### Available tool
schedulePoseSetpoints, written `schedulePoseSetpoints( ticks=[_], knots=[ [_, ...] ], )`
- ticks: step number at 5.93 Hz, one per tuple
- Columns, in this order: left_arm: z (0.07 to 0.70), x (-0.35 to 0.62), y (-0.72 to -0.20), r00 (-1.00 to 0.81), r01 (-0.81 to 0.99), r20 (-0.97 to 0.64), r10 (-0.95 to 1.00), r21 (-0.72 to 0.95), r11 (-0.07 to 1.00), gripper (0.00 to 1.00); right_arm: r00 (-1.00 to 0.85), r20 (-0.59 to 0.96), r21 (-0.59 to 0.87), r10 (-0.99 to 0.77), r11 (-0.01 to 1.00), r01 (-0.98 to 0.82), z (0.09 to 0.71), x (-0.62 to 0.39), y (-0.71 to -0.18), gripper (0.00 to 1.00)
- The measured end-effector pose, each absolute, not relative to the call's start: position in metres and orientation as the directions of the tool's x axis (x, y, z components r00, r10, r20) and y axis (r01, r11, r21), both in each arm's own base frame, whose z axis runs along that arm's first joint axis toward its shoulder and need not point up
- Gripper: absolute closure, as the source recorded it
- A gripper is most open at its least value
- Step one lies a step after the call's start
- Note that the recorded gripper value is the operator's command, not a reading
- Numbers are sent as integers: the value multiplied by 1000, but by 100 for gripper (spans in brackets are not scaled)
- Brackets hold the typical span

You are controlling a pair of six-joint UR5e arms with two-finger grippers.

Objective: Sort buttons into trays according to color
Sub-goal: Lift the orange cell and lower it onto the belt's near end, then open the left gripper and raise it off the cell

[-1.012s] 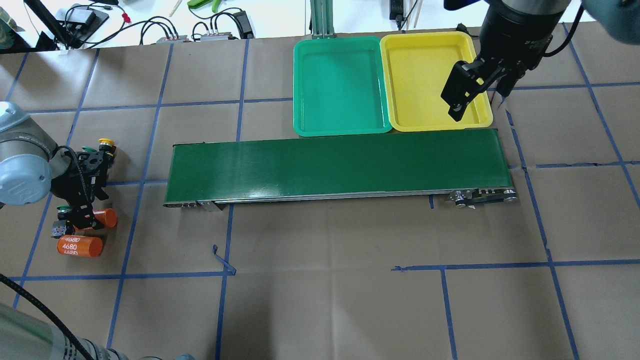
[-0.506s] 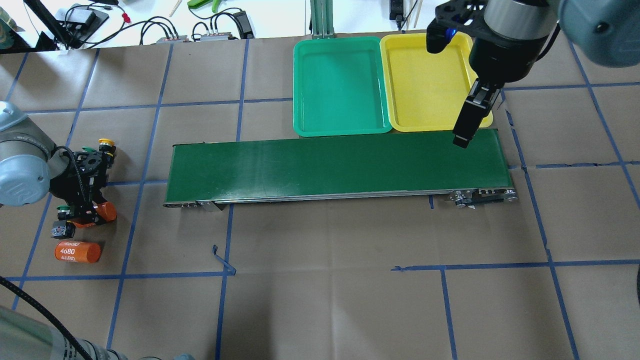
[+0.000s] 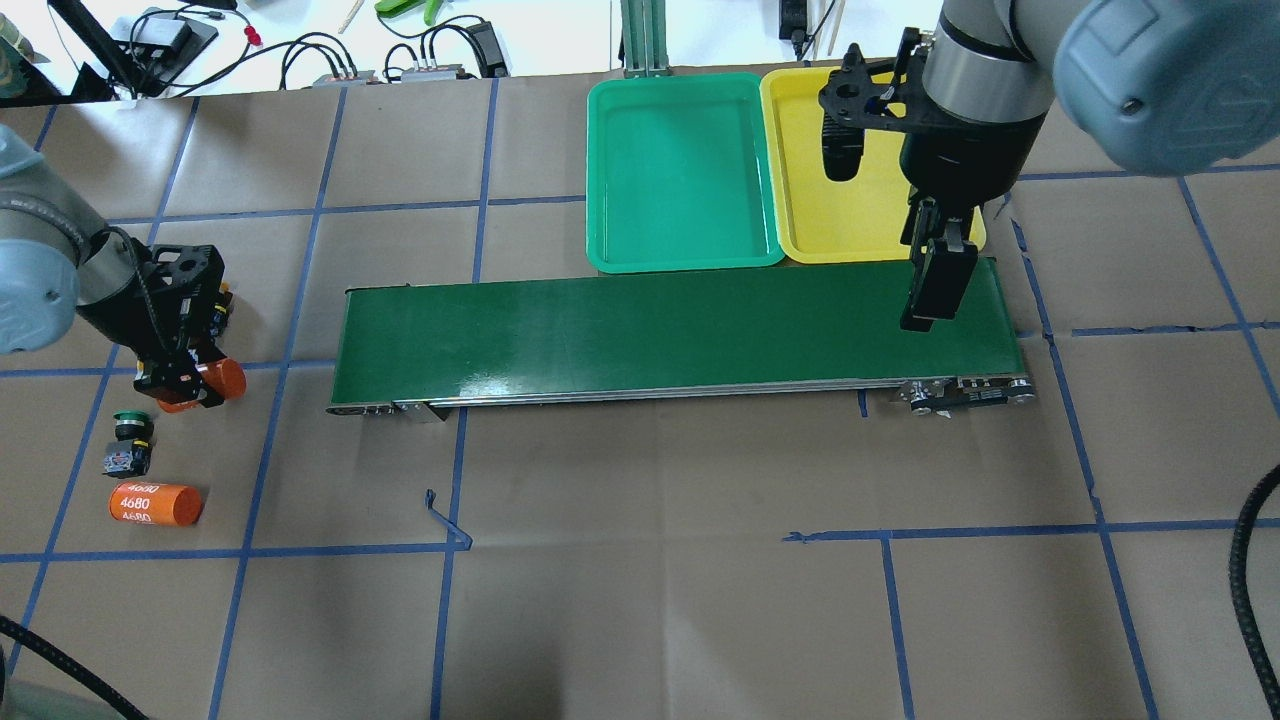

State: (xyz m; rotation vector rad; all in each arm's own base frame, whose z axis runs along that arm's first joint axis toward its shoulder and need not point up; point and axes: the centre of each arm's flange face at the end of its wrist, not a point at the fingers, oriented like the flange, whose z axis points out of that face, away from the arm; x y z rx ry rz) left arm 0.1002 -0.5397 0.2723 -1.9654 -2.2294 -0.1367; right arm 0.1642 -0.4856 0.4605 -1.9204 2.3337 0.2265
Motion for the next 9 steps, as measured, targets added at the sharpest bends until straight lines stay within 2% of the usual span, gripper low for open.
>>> schedulePoseSetpoints(
  ticks=[1,2,4,5,6,9],
  knots=[
    [293,46,-555,-69,996,156,985,-41,76,100,-183,-187,36,-965,179,-983,458,165,-486,0],
    [299,-3,-560,-85,996,149,985,-29,90,100,-154,-181,21,-971,153,-988,458,167,-487,0],
    [290,-85,-558,-112,993,151,982,-23,117,97,59,-121,-18,-991,-57,-998,448,167,-489,0],
    [280,-109,-559,-112,993,139,984,-19,115,79,98,-99,-18,-990,-97,-995,442,167,-488,0],
    [270,-120,-562,-104,994,124,987,-16,107,2,109,-90,-15,-990,-108,-994,441,166,-486,0],
    [276,-110,-564,-113,993,108,988,-13,115,2,78,-80,-7,-994,-77,-997,442,166,-487,0]
  ],
)
